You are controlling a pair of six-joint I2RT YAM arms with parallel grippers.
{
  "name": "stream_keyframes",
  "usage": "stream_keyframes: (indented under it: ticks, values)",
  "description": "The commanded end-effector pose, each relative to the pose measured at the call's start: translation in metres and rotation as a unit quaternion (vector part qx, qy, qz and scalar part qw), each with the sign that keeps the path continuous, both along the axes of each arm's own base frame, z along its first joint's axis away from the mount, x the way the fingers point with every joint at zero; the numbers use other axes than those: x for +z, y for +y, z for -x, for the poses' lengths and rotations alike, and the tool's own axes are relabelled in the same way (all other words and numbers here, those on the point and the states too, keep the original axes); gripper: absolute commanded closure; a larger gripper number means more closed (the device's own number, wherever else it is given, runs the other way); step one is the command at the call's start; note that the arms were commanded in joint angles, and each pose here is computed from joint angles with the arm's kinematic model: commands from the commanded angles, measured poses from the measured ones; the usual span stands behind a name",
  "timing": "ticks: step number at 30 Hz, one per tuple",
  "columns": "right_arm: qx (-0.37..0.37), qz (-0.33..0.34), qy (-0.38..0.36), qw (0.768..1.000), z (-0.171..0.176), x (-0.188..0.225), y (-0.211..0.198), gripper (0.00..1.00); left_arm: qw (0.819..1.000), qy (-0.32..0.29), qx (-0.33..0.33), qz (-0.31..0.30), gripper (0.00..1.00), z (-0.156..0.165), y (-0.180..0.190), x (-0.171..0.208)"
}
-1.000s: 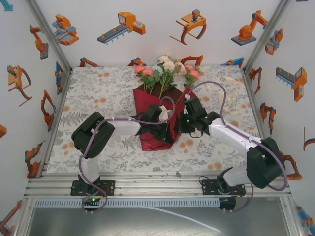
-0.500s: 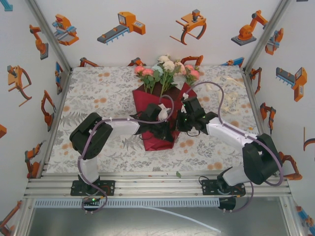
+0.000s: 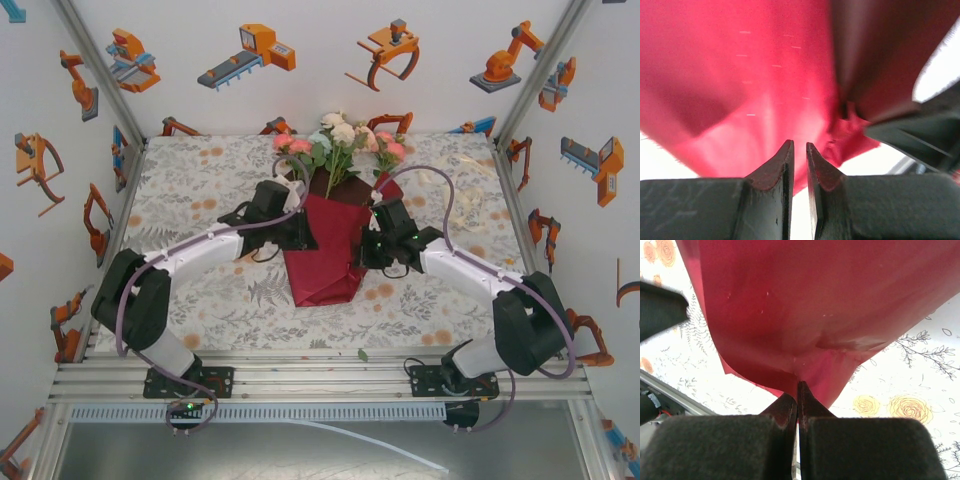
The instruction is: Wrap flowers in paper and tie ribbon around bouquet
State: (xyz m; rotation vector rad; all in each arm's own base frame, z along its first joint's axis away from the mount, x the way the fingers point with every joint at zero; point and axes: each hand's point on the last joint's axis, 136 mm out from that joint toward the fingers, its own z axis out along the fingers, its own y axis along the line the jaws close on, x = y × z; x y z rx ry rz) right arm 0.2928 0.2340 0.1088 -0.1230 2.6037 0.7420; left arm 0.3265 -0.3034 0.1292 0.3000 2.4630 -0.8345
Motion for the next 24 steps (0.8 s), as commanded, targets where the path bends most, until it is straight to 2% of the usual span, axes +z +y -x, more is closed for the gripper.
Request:
stream_keyframes:
  ticks: [1, 5, 8, 14, 21, 24]
  values:
    - [0.027, -0.023, -0.015, 0.999, -0.007, 0.018, 0.013, 0.96, 0.997, 0.008, 0.006, -0.071, 0.79, -0.005, 0.019, -0.032]
    - [0.045, -0.052, -0.009, 0.998, -0.012, 0.024, 0.029, 0.93, 0.998, 0.037, -0.044, 0.003, 0.79, 0.003, -0.022, -0.042]
    - [0.045, -0.058, -0.008, 0.997, -0.018, 0.024, 0.036, 0.92, 0.998, 0.044, -0.055, 0.003, 0.80, 0.008, -0.037, -0.051]
    - [0.069, -0.083, 0.003, 0.994, -0.024, 0.017, 0.061, 0.91, 0.997, 0.056, -0.047, -0.001, 0.81, 0.008, -0.038, -0.069]
    - [0.133, -0.129, 0.043, 0.982, -0.009, -0.005, 0.099, 0.88, 0.997, 0.075, -0.033, 0.017, 0.82, 0.008, -0.041, -0.081]
    - [0.133, -0.127, 0.060, 0.981, -0.005, -0.017, 0.100, 0.88, 0.999, 0.037, -0.010, 0.020, 0.85, 0.000, -0.033, -0.064]
